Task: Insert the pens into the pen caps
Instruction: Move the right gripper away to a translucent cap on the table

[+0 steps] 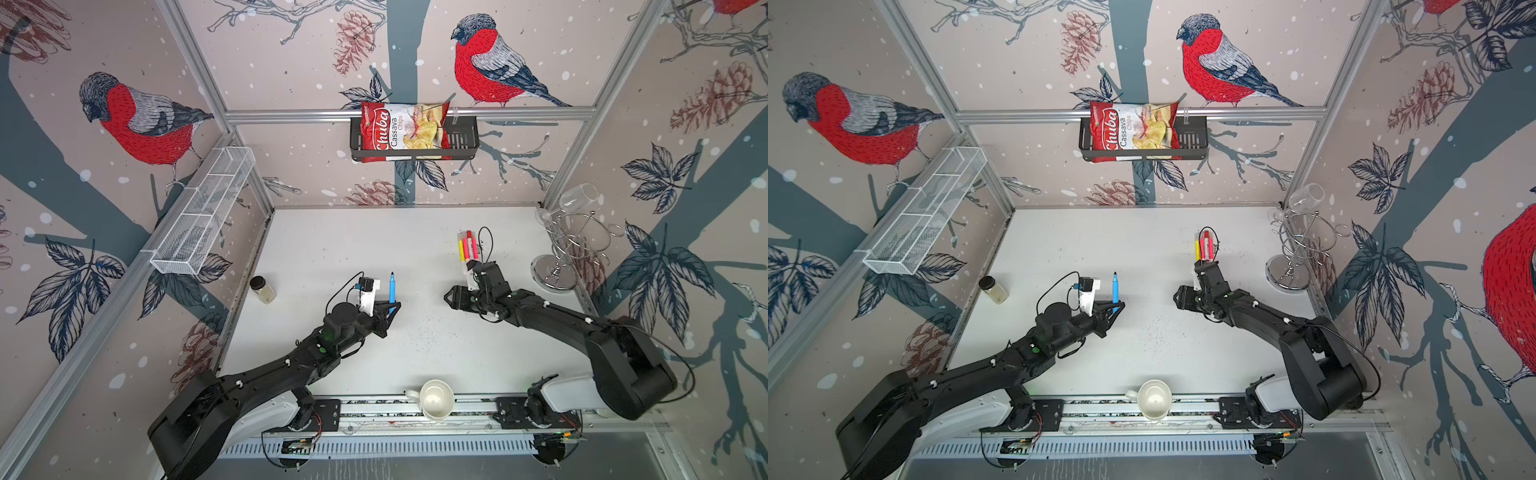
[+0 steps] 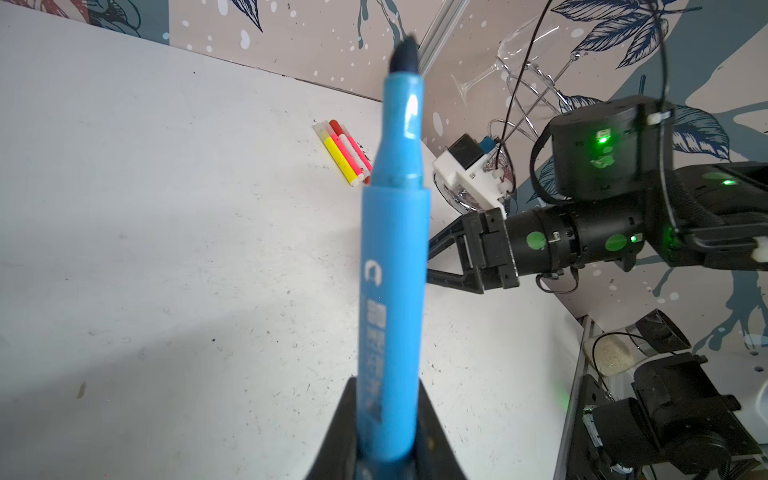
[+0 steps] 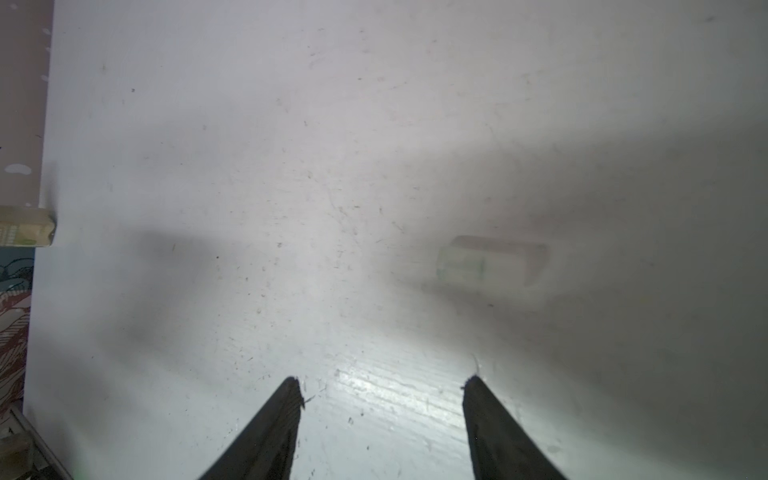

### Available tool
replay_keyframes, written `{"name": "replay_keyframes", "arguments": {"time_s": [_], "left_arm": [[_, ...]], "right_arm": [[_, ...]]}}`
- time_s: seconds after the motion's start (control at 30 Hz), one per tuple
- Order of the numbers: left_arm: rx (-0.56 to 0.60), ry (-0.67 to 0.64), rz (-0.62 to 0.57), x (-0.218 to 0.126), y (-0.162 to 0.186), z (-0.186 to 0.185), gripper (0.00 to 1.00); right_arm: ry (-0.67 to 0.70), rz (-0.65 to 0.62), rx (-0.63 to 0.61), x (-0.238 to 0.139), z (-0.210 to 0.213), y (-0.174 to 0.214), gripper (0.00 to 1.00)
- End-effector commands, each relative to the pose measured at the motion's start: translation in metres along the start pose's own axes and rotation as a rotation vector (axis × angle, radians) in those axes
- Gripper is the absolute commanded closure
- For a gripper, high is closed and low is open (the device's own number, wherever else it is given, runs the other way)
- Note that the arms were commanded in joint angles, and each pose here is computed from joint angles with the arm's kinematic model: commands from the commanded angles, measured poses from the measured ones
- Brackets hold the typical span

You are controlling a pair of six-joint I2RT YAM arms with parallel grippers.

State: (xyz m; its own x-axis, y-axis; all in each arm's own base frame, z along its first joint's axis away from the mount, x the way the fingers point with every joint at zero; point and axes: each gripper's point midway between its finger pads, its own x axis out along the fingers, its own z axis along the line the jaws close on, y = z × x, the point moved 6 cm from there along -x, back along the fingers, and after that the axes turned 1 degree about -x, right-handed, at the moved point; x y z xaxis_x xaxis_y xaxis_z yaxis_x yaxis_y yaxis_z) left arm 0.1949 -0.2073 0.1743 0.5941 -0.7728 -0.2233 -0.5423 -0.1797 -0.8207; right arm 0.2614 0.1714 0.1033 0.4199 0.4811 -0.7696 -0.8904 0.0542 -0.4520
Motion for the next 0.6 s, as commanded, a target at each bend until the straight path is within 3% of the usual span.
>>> {"name": "replay_keyframes", "arguments": {"time_s": [0.0, 0.57], "left_arm": [[0.018, 0.023, -0.05, -0.003, -0.01, -0.005, 1.0], [0.029, -0.011, -0.07, -0.013, -0.013, -0.004, 1.0]], "right_arm": [[-0.007, -0.002, 0.044, 0.006, -0.005, -0.003, 0.36], [0.047, 0.006, 0.074, 0.04, -0.013, -0.037, 0.36]]}}
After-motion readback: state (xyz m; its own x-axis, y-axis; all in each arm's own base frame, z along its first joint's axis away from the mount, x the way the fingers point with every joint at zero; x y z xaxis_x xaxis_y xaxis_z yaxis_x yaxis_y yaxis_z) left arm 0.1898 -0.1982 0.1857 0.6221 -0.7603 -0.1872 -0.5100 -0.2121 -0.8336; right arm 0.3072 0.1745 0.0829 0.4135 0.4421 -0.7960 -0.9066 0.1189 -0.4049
